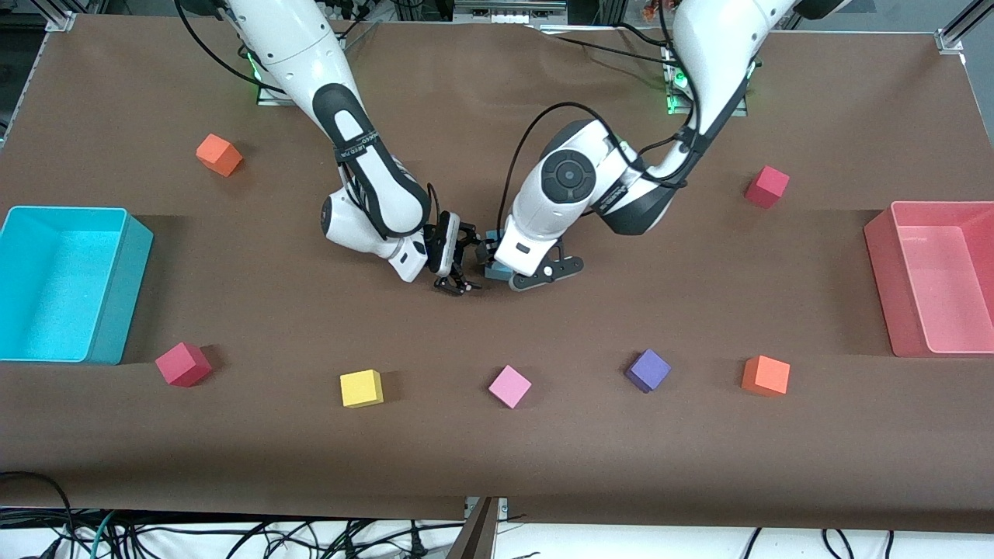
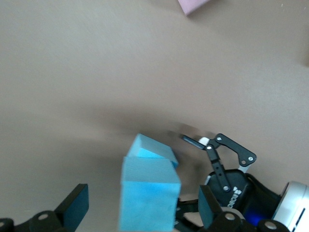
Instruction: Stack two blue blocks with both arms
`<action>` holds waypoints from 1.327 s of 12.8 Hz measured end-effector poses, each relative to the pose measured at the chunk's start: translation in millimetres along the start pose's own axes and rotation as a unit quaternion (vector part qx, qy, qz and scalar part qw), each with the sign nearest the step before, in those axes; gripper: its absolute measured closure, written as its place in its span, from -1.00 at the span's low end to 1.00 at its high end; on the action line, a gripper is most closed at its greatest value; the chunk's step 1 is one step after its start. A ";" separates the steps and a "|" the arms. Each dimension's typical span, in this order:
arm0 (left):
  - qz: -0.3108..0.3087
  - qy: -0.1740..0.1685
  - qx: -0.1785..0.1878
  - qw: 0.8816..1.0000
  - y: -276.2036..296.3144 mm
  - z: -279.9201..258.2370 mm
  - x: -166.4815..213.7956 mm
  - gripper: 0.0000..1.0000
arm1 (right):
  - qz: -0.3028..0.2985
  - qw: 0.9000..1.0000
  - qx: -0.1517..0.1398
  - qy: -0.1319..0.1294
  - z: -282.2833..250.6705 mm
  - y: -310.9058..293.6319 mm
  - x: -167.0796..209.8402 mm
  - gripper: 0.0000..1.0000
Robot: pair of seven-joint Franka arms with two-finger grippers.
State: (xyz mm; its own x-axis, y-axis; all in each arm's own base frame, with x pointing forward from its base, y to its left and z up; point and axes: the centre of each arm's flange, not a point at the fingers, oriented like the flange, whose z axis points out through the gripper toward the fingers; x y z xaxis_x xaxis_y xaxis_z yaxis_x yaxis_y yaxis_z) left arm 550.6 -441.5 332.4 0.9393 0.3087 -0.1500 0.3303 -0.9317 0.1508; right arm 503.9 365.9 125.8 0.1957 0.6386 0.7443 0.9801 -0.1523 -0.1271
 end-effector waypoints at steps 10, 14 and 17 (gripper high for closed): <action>0.182 -0.042 0.080 0.979 -90.8 -155.4 56.4 -1.00 | -0.019 0.995 0.018 -0.094 -30.9 28.5 -6.1 -1.00; 0.254 -0.018 0.104 0.961 -164.4 -237.2 81.4 -1.00 | 0.056 0.986 0.011 -0.158 -53.4 37.3 22.6 -1.00; 0.284 0.002 0.117 0.952 -236.9 -290.0 88.1 -1.00 | 0.093 0.973 0.025 -0.211 -92.6 55.2 44.6 -1.00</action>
State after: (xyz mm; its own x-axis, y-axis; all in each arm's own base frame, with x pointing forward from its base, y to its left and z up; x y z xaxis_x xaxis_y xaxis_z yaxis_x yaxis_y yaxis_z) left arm 582.1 -138.0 566.9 0.9603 -0.2580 -0.1062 -0.2610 -0.9652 -0.0148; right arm 563.7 316.0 212.7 0.3553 0.8582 0.3704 0.9247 -0.2646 -0.2738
